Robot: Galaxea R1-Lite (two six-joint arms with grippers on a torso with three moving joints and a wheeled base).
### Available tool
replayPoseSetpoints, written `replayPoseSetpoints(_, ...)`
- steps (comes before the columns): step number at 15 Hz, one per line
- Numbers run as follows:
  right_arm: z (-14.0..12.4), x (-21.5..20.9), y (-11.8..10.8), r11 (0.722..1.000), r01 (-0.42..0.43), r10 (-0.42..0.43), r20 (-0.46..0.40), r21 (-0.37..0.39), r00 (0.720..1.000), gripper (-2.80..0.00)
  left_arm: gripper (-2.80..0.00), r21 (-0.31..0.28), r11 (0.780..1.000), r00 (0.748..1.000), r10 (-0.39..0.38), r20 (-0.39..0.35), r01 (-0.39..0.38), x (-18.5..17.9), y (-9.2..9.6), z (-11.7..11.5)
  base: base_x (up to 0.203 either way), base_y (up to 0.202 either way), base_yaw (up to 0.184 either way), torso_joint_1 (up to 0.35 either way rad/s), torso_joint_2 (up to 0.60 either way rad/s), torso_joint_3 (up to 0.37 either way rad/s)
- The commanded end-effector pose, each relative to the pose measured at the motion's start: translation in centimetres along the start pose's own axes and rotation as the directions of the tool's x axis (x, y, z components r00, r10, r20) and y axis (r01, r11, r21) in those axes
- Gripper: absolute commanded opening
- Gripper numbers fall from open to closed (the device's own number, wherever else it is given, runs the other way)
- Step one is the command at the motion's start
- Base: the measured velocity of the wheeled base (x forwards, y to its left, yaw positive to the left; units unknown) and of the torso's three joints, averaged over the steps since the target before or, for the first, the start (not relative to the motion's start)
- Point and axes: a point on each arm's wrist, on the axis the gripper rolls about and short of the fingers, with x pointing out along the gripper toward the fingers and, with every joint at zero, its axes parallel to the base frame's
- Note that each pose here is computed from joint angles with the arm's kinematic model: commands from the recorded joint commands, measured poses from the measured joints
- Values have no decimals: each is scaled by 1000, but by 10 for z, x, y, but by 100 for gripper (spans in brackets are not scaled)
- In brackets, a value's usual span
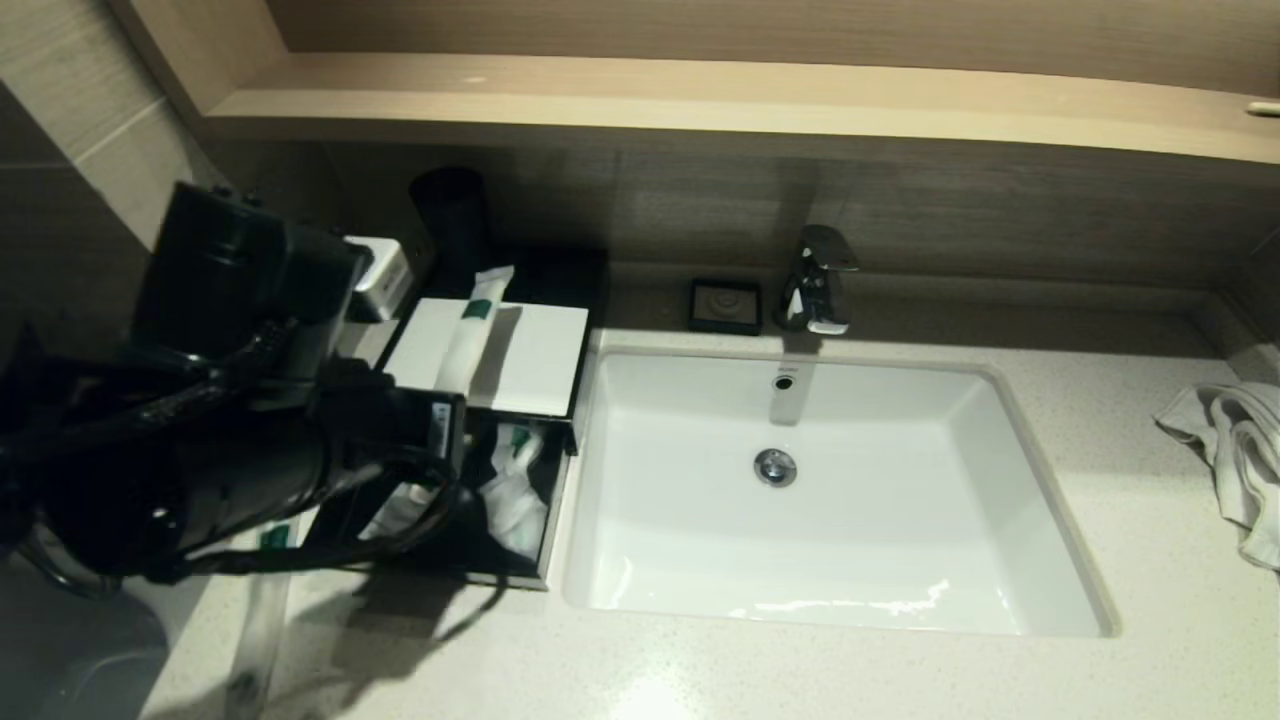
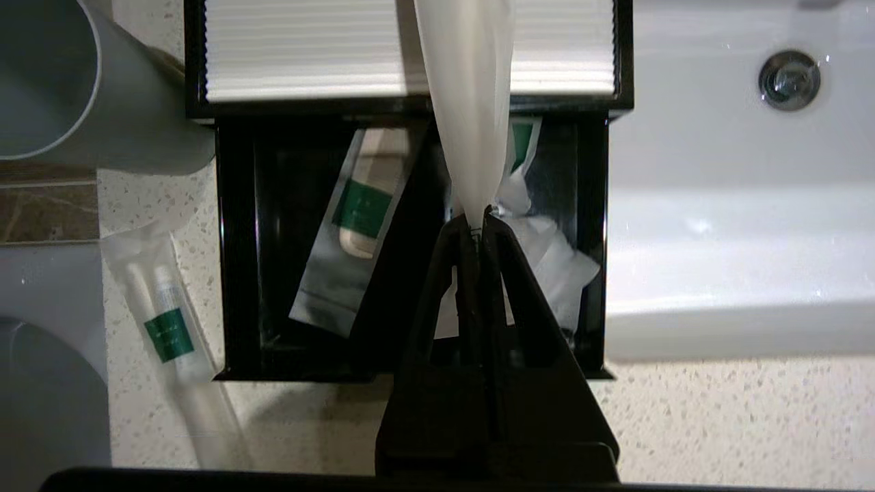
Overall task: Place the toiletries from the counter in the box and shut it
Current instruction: Place the bathroom toiletry into the drawer
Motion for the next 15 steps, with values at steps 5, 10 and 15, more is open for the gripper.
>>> replayPoseSetpoints(5, 0, 0, 0, 1000, -1, 1, 0, -1, 1000, -280, -280, 108, 994, 999, 0, -39, 5, -40, 27, -28, 0, 0, 0, 0, 0, 0)
replayPoseSetpoints(10, 0, 0, 0, 1000, -1, 1, 0, -1, 1000, -280, -280, 142, 989, 990, -26, -142, 46, -62, 40, -42, 0, 0, 0, 0, 0, 0)
replayPoseSetpoints(15, 0, 0, 0, 1000, -1, 1, 0, -1, 1000, -280, -280, 165, 986, 977, 4, -212, 32, -65, 46, -50, 0, 0, 0, 0, 0, 0)
